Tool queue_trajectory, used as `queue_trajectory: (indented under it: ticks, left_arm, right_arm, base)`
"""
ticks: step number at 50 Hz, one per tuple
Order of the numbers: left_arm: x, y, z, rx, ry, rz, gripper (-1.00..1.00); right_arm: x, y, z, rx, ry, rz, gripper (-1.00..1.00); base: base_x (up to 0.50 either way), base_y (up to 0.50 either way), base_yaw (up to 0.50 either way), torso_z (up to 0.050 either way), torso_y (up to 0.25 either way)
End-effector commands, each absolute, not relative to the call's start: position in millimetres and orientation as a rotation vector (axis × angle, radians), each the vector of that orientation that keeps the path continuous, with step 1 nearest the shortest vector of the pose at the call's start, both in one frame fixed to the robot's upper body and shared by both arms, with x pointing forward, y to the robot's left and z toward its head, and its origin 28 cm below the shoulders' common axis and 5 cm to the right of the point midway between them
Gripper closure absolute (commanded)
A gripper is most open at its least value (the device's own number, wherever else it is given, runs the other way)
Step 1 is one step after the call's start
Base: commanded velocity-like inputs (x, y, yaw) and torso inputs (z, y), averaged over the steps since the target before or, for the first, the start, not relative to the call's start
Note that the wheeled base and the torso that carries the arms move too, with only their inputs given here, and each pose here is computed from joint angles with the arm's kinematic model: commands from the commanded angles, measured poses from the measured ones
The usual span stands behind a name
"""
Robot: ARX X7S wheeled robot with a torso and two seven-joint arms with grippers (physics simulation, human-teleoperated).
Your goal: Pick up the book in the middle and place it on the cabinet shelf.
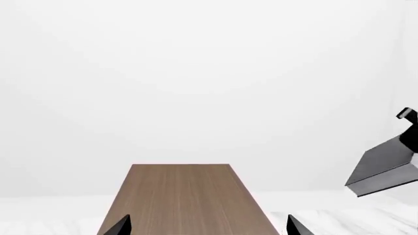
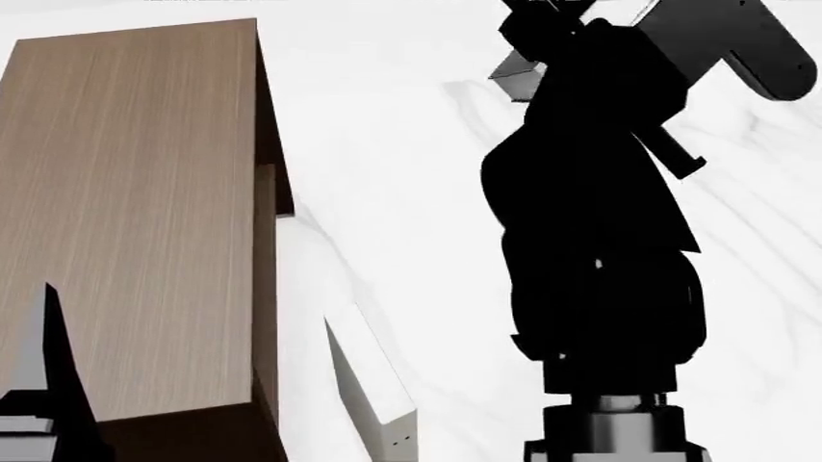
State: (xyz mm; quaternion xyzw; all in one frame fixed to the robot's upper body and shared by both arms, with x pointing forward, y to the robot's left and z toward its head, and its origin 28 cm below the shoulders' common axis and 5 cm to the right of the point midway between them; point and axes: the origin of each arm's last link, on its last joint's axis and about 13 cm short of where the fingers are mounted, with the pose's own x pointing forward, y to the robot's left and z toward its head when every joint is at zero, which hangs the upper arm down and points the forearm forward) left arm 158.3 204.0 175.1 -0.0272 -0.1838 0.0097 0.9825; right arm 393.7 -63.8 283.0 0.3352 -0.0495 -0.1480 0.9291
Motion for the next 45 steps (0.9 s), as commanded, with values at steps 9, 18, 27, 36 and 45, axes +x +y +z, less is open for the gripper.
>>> queue_trajectory:
  ticks: [9,18,27,36,45]
  left_arm:
    - [157.9,204.3,175.1,-0.051,-0.369,0.022,-1.0]
    - [157.2,204.3,175.2,-0.053,-0.369,0.024,-1.0]
    - [157.2,204.4,174.5,-0.052,-0.369,0.024,-1.0]
    - [157.0,205.1,173.4,-0.051,-0.366,0.025,-1.0]
    - [157.2,205.4,173.0,-0.053,-0.366,0.027,-1.0]
  right_arm:
    - [353.0,-45.3,335.8,0.971,-0.227,0.277,1.0]
    - [342.7,-36.8,335.5,0.978,-0.031,0.47,1.0]
    - [332.1,-24.1,338.9,0.993,0.097,0.585,1.0]
    - [328.9,-9.3,339.1,0.984,0.171,0.657,1.0]
    - [331.5,10.1,338.2,0.967,0.228,0.703,1.0]
  base:
    - [0.0,0.0,0.0,0.0,0.001]
    - [0.0,0.0,0.0,0.0,0.001]
    - [0.0,0.0,0.0,0.0,0.001]
    - [0.0,0.0,0.0,0.0,0.001]
    - [0.0,0.0,0.0,0.0,0.001]
